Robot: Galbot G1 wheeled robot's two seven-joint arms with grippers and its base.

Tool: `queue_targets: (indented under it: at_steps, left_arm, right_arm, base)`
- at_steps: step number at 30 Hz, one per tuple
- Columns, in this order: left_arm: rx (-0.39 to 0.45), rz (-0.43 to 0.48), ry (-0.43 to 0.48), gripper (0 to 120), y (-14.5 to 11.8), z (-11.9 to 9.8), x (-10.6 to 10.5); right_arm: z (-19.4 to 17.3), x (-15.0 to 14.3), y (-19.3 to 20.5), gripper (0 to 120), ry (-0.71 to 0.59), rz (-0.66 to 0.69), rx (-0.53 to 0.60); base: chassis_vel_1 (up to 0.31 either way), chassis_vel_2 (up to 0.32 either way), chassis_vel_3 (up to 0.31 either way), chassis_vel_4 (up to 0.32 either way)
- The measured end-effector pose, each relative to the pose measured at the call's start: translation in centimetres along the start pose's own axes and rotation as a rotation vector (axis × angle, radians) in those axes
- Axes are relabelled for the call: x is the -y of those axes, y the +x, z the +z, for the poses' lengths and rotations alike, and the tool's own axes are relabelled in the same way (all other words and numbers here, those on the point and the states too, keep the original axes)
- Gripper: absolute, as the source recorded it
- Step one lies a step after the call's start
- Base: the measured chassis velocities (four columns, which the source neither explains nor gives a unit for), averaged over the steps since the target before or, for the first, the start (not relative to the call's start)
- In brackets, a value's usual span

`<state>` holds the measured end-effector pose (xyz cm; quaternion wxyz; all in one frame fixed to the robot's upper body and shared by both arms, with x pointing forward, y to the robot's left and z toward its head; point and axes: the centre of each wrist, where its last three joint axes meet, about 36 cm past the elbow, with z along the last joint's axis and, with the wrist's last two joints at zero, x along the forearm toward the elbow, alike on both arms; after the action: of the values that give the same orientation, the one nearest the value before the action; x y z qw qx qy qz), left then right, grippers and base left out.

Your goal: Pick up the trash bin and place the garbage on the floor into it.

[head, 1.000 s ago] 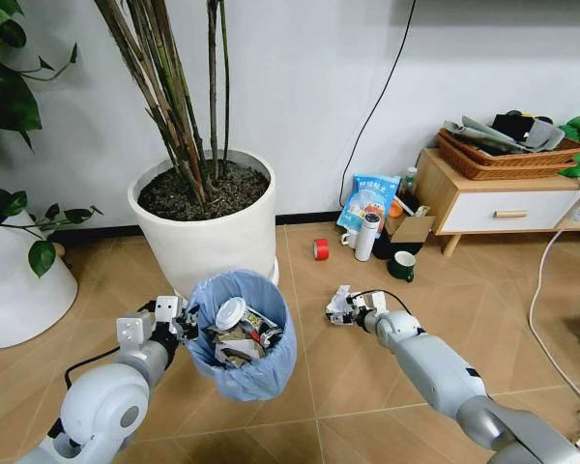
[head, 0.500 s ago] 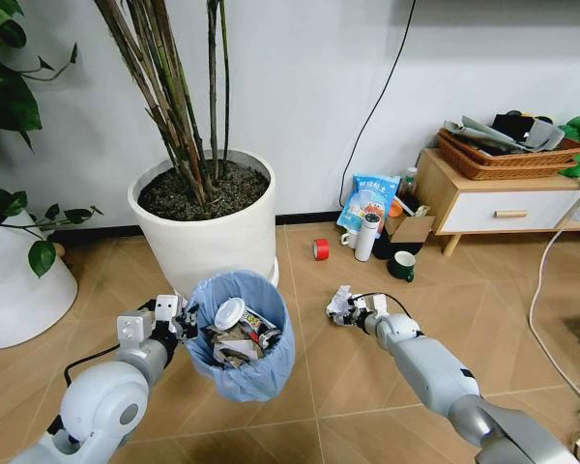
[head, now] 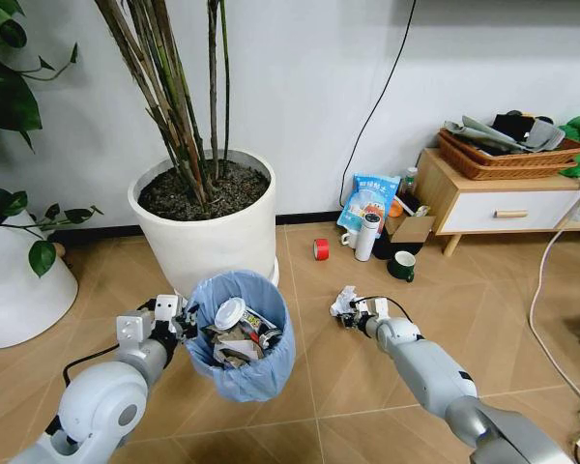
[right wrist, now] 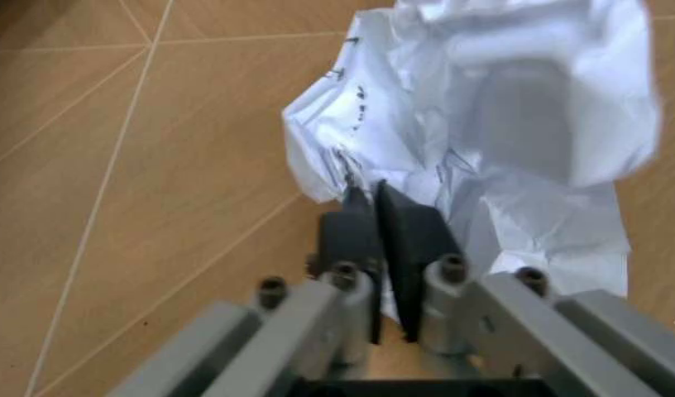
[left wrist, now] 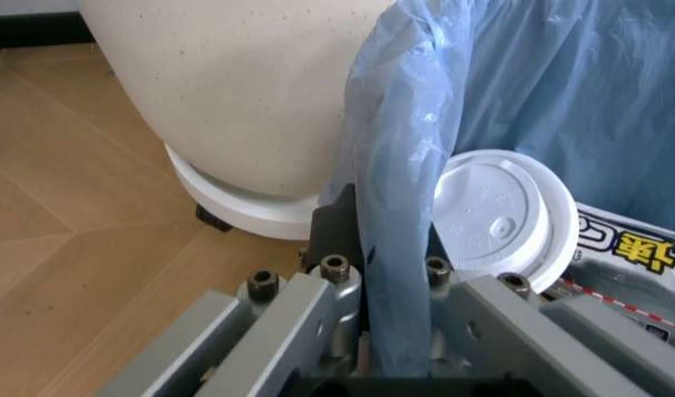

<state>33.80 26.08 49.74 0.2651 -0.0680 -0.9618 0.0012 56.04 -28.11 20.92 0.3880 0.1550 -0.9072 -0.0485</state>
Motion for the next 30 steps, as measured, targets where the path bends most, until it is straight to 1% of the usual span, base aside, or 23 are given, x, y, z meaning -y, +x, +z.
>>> queue_targets:
  at_steps: [14,19,22,24,28,29,30]
  left_arm:
    - [0.005,0.005,-0.005,0,0.3,-0.1,0.2]
    - [0.008,0.009,-0.006,0,0.5,-0.2,0.3]
    - [0.007,0.010,-0.007,0,0.5,-0.2,0.3]
    - [0.007,0.011,-0.008,0,0.5,-0.2,0.3]
    - [0.009,0.022,-0.019,0,0.4,-0.4,0.4]
    - [0.009,0.022,-0.019,0,0.4,-0.4,0.4]
    - [0.008,0.026,-0.021,0,0.4,-0.4,0.4]
  right_arm:
    - [0.5,-0.1,0.7,0,-0.014,0.009,0.025]
    - [-0.2,-0.2,2.1,0,-0.014,0.021,0.081]
    - [-0.9,-0.2,4.3,0,-0.008,0.018,0.140]
    - [-0.9,-0.1,4.9,0,-0.005,0.019,0.149]
    - [-1.5,0.6,9.4,0,0.039,0.023,0.215]
    - [-1.5,0.6,9.4,0,0.039,0.023,0.215]
    - [-1.7,0.6,10.4,0,0.053,0.024,0.230]
  base:
    - [0.000,0.000,0.000,0.000]
    - [0.000,0.000,0.000,0.000]
    - [0.000,0.000,0.000,0.000]
    - [0.000,0.000,0.000,0.000]
    - [0.000,0.000,0.000,0.000]
    - [0.000,0.000,0.000,0.000]
    - [0.000,0.000,0.000,0.000]
